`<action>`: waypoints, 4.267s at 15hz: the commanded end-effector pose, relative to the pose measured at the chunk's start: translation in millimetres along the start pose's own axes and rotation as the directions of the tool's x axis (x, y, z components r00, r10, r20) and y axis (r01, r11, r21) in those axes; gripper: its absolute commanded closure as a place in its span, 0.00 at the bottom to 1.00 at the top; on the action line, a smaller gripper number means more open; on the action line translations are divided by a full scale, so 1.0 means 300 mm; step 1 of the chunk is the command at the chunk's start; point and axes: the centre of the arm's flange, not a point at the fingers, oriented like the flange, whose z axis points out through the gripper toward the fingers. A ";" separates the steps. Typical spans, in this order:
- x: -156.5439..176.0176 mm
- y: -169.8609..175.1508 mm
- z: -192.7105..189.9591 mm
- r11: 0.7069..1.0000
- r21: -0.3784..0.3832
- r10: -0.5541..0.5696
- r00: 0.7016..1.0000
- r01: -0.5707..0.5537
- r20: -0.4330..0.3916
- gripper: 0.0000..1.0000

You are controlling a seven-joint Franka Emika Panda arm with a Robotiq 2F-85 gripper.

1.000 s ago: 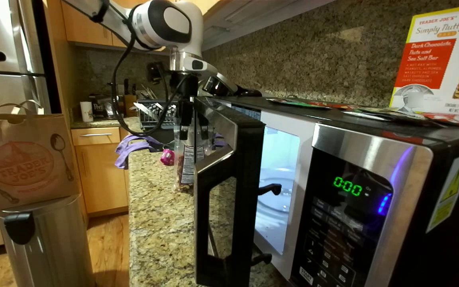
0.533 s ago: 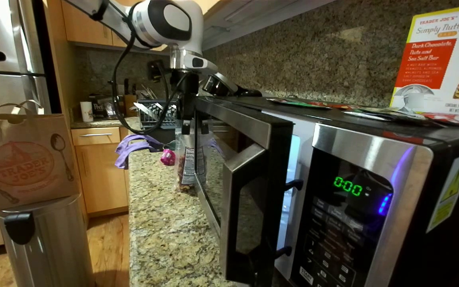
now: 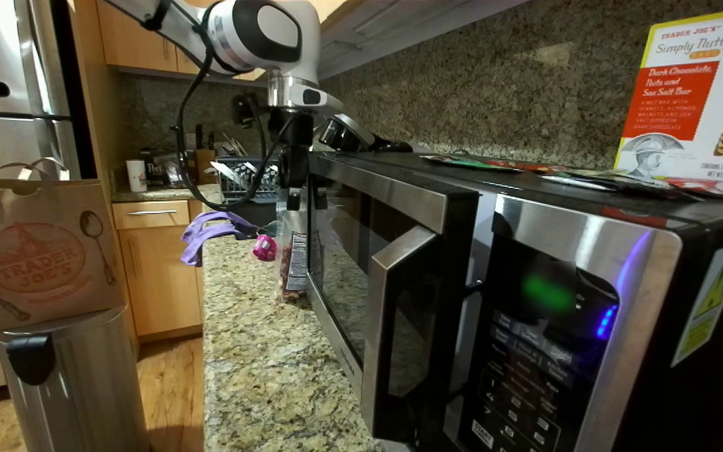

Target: Pick up the packet on the countertop

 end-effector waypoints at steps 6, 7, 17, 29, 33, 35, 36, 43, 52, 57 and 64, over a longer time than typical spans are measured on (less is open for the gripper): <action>0.098 0.008 0.024 0.982 0.076 -0.166 0.981 0.174 -0.103 0.05; 0.105 0.014 0.032 0.981 0.083 -0.166 0.982 0.174 -0.089 0.26; 0.186 0.034 0.071 0.947 0.143 -0.270 0.954 0.288 -0.132 0.84; -0.048 0.102 -0.142 0.955 0.121 -0.250 0.955 0.270 -0.158 0.91; -0.145 0.148 -0.262 0.965 0.101 -0.216 0.954 0.241 -0.207 0.92; -0.156 0.159 -0.283 0.961 0.112 -0.229 0.952 0.255 -0.204 0.91; -0.161 0.160 -0.283 0.959 0.118 -0.232 0.953 0.257 -0.196 0.92; -0.194 0.087 -0.184 0.996 0.053 -0.062 0.991 0.069 -0.119 0.55; -0.270 -0.041 -0.023 0.967 0.226 0.103 0.992 -0.117 0.071 0.22; -0.276 -0.047 -0.013 0.957 0.247 0.142 0.988 -0.152 0.057 0.03; -0.332 -0.087 0.300 0.849 0.350 0.406 0.913 -0.395 0.045 0.00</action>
